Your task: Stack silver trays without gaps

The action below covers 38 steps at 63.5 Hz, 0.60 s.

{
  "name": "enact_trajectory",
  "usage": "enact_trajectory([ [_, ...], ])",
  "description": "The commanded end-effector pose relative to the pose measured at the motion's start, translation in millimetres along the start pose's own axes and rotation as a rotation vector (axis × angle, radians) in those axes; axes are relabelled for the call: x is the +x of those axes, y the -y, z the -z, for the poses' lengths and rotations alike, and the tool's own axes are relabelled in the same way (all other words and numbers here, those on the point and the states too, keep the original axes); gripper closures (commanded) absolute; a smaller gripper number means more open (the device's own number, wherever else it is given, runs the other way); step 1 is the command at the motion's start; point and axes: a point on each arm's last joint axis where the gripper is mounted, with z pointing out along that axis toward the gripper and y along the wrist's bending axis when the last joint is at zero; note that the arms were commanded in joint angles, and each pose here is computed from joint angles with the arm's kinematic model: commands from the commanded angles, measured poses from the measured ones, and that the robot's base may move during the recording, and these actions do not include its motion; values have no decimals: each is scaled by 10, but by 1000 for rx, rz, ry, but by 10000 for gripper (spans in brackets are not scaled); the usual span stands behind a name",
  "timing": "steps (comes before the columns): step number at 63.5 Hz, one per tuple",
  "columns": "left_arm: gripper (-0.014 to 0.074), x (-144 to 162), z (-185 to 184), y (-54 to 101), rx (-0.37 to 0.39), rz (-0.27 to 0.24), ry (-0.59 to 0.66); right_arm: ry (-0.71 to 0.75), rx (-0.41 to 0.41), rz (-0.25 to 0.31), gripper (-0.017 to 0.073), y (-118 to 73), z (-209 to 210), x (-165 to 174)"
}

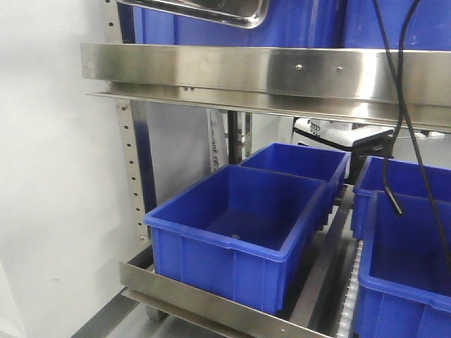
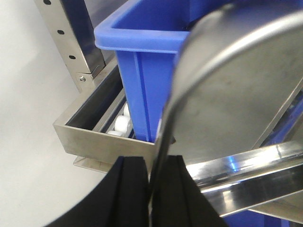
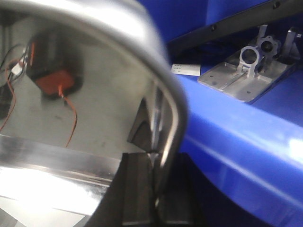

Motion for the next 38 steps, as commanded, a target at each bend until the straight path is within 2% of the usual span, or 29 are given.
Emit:
enact_trajectory([
  [1,598,-92,68,142,75,43,69,56,20,23,638,71,-68,-2],
  [38,598,-92,68,142,75,43,69,56,20,23,638,71,-68,-2],
])
